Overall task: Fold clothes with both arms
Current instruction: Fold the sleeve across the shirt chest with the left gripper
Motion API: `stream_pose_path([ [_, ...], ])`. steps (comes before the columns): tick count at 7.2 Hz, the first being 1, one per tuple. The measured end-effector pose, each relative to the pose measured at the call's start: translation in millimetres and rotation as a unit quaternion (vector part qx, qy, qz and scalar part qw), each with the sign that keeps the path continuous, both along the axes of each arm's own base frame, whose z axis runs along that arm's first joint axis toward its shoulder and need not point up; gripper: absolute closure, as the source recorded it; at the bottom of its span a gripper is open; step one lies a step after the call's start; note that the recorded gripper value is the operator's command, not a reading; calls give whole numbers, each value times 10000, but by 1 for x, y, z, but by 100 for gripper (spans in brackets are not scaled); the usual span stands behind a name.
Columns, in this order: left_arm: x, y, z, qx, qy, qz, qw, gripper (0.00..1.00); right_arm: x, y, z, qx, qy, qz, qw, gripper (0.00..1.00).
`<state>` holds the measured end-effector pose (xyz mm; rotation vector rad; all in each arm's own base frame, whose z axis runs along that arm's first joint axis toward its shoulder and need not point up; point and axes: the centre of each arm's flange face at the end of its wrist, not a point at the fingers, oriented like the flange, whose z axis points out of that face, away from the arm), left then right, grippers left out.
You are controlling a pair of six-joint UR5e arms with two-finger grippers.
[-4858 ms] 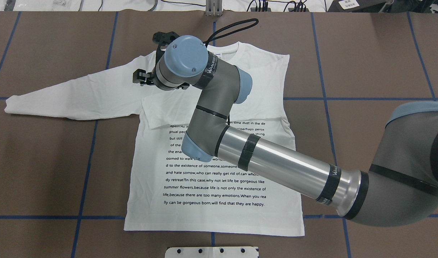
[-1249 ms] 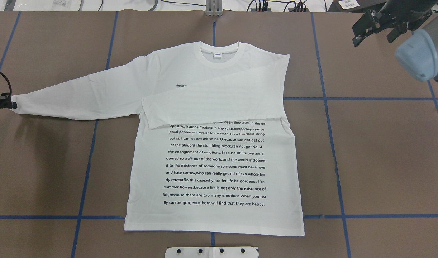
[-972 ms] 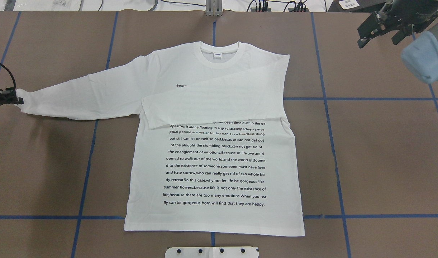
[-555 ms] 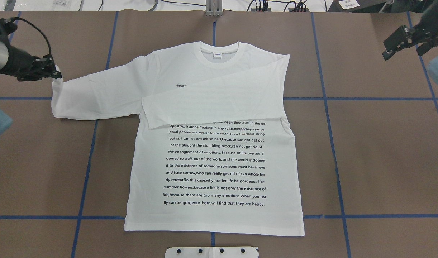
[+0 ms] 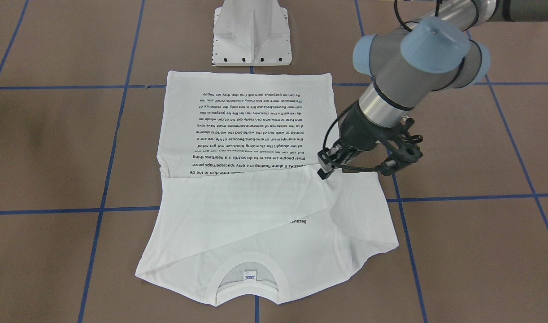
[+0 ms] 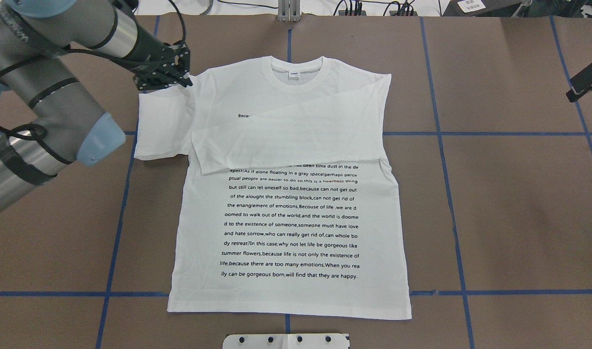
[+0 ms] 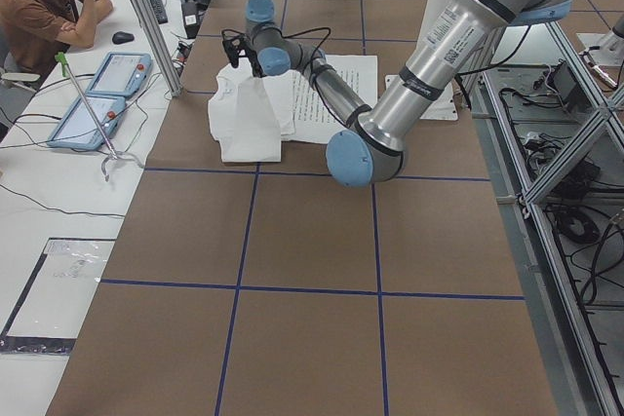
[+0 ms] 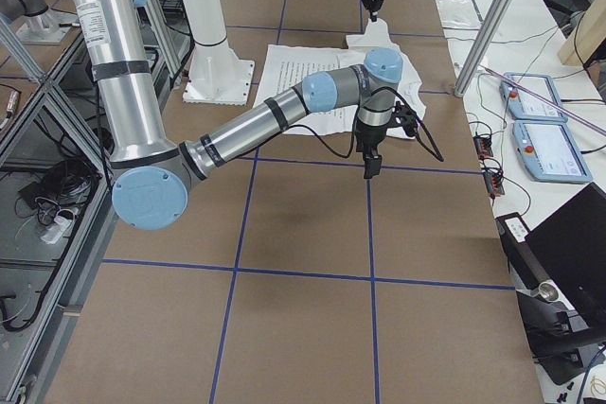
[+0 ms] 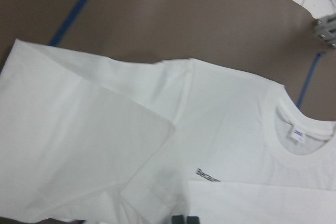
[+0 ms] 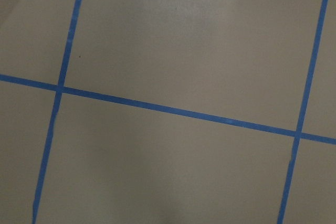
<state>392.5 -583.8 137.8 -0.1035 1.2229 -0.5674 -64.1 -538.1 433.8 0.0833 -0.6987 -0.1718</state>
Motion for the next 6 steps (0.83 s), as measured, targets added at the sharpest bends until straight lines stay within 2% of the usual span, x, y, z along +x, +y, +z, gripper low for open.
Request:
stream_pose_path([
  [1, 23, 3, -59, -149, 285, 12, 9995, 100, 1, 1, 4, -16, 14, -12, 10000, 0],
  [3, 55, 29, -127, -294, 641, 162, 9974, 100, 2, 1, 7, -46, 25, -10, 10000, 0],
  [4, 70, 43, -144, -297, 722, 234, 9967, 100, 2, 2, 8, -59, 27, -4, 10000, 0],
  [6, 103, 53, -144, -313, 644, 219, 9972, 100, 2, 2, 8, -78, 28, 17, 10000, 0],
])
